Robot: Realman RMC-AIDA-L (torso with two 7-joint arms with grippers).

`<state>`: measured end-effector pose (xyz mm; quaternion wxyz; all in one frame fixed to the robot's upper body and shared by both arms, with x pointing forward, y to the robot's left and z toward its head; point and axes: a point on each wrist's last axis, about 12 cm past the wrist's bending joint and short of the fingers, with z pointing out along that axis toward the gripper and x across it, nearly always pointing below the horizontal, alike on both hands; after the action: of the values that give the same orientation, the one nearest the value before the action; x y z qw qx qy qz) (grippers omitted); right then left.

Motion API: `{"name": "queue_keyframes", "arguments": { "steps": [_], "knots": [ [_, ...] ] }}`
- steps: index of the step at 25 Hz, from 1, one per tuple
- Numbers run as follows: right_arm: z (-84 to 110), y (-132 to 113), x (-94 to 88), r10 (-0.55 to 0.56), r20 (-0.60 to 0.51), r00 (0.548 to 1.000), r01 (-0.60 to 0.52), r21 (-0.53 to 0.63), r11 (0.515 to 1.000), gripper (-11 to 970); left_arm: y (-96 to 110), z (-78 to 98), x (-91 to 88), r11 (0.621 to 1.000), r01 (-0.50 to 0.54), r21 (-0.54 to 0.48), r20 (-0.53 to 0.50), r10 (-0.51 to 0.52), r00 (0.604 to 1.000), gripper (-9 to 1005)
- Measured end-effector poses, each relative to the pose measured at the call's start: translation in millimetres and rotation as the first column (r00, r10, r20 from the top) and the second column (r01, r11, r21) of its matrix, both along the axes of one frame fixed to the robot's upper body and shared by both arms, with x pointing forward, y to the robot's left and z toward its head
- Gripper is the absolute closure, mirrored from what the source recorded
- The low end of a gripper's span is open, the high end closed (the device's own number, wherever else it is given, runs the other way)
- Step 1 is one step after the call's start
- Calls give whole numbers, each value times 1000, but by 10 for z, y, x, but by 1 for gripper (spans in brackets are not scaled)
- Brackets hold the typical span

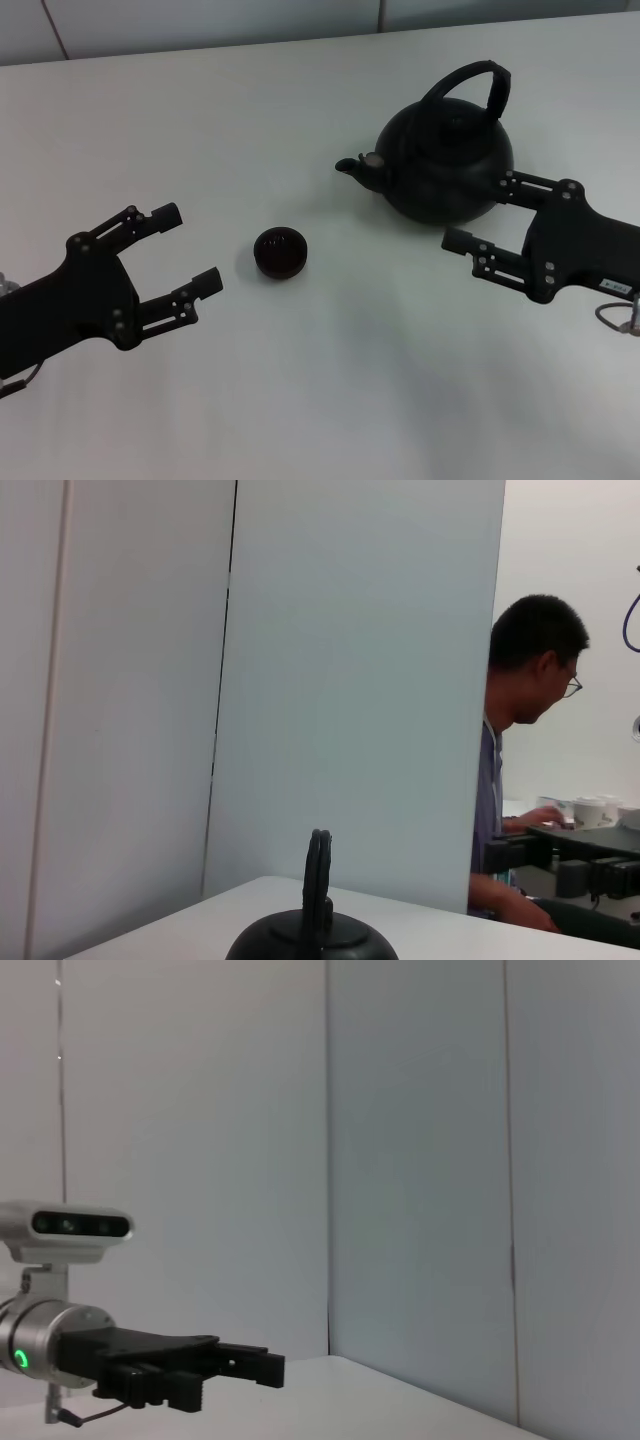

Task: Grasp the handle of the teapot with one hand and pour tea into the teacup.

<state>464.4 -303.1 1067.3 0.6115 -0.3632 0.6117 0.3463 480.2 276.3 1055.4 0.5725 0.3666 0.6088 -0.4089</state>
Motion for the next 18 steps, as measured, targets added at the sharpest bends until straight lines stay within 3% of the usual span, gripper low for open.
{"name": "queue_keyframes", "arguments": {
  "steps": [18],
  "knots": [
    [-97,-48,-74,29,-54,998,-33,-75,997,372,-48,-24,-17,997,72,41,-45,-70,997,137]
  ]
}}
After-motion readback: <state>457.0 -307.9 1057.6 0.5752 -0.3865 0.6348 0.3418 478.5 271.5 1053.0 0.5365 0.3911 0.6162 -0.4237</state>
